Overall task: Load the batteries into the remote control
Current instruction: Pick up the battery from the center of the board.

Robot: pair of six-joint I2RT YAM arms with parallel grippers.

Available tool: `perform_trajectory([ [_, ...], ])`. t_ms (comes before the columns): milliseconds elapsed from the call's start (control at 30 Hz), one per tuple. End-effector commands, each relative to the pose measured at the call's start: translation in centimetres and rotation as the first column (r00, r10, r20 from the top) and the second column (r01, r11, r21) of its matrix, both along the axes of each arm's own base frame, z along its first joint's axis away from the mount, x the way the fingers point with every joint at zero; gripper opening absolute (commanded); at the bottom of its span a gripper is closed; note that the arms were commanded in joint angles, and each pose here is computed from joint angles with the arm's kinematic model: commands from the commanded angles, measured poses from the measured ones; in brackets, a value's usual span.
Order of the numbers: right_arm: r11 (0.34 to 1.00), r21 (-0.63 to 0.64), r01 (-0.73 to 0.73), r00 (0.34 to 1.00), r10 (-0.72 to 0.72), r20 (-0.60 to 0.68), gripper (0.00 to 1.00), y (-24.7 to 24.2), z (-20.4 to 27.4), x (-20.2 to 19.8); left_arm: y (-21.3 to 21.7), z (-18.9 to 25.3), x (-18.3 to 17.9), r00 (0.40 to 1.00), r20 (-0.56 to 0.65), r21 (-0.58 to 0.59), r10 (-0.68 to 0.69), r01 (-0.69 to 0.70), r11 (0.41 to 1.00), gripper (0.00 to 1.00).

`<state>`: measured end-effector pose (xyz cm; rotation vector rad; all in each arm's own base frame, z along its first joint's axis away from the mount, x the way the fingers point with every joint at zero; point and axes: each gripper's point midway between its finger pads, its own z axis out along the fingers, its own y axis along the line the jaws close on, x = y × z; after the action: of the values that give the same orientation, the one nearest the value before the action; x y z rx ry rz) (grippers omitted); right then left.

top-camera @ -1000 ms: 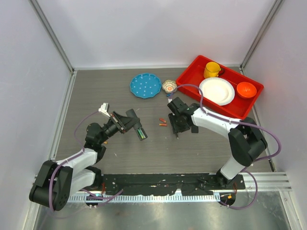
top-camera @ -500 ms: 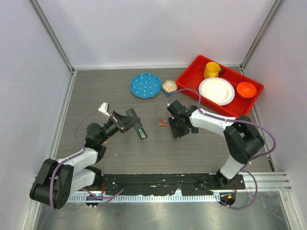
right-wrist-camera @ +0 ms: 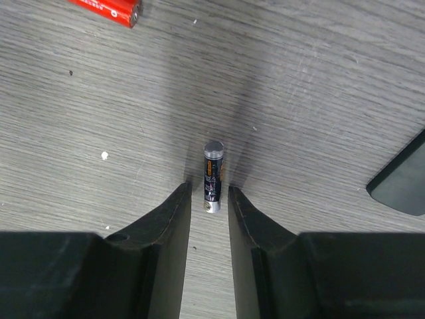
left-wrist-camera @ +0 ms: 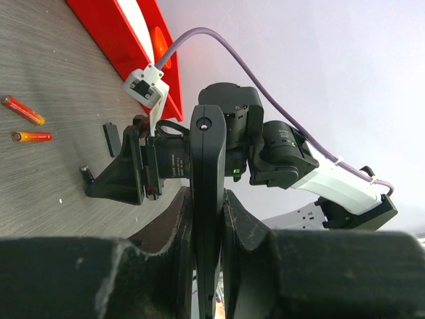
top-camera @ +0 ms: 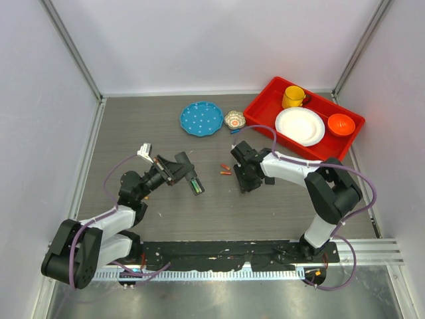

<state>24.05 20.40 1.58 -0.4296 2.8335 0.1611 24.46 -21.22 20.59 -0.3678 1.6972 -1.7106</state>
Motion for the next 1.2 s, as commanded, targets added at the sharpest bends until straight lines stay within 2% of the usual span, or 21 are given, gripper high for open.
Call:
perform_trajectory([
  [0,1.0,-0.008,0.01,1.0,-0.01,0.01,0.33,-0.3,-0.4,0.0,0.0,1.5,-0.2,0.998,0.065,-0.027,-0.003,0.005,1.0,0.0],
  [300,1.0,-0.016,0.009,1.0,-0.009,-0.001,0.28,-0.8,-0.6,-0.7,0.0,1.5,-0.1,0.998,0.062,-0.028,0.0,0.002,1.0,0.0],
  [500,1.0,-0.015,0.018,1.0,-0.018,-0.006,0.13,-0.9,-0.7,-1.0,-0.1,1.7,-0.2,0.998,0.068,-0.03,-0.003,0.005,1.0,0.0],
  [600,0.999,-0.002,0.035,0.999,-0.035,0.016,0.01,-0.9,0.0,-0.8,-0.4,1.9,-0.3,0.997,0.072,-0.034,-0.006,0.008,0.999,0.0],
  [633,0.999,0.01,0.04,0.999,-0.041,0.025,0.01,-0.8,0.4,-0.8,-0.6,2.0,-0.4,0.997,0.077,-0.033,-0.005,0.008,0.999,0.0],
  [733,0.994,0.068,0.083,0.991,-0.09,0.102,0.01,-0.7,3.5,-0.1,-2.2,1.9,-1.0,0.996,0.085,-0.026,-0.019,0.022,0.999,0.0],
  [900,0.972,0.208,0.105,0.949,-0.161,0.273,0.01,-0.9,11.9,0.4,-4.6,2.5,-0.9,0.992,0.114,-0.032,-0.049,0.053,0.998,0.0],
  [967,0.975,0.204,0.092,0.95,-0.147,0.277,0.01,-1.4,13.5,-0.5,-4.5,3.6,-0.4,0.988,0.152,-0.07,-0.02,0.031,0.997,0.0],
  [1000,0.97,0.232,0.069,0.942,-0.14,0.305,0.01,-1.2,15.7,-0.7,-4.8,3.1,-0.1,0.991,0.133,-0.073,-0.019,0.029,0.997,0.0],
  [1067,0.972,0.236,-0.017,0.953,-0.056,0.298,0.01,-0.7,17.3,-2.3,-4.9,3.3,0.3,0.99,0.143,-0.091,-0.007,0.02,0.996,0.0],
  [1167,0.958,0.277,-0.07,0.962,-0.009,0.274,0.01,0.2,19.0,-4.6,-5.8,3.2,0.4,0.989,0.148,-0.117,-0.007,0.025,0.993,0.0],
])
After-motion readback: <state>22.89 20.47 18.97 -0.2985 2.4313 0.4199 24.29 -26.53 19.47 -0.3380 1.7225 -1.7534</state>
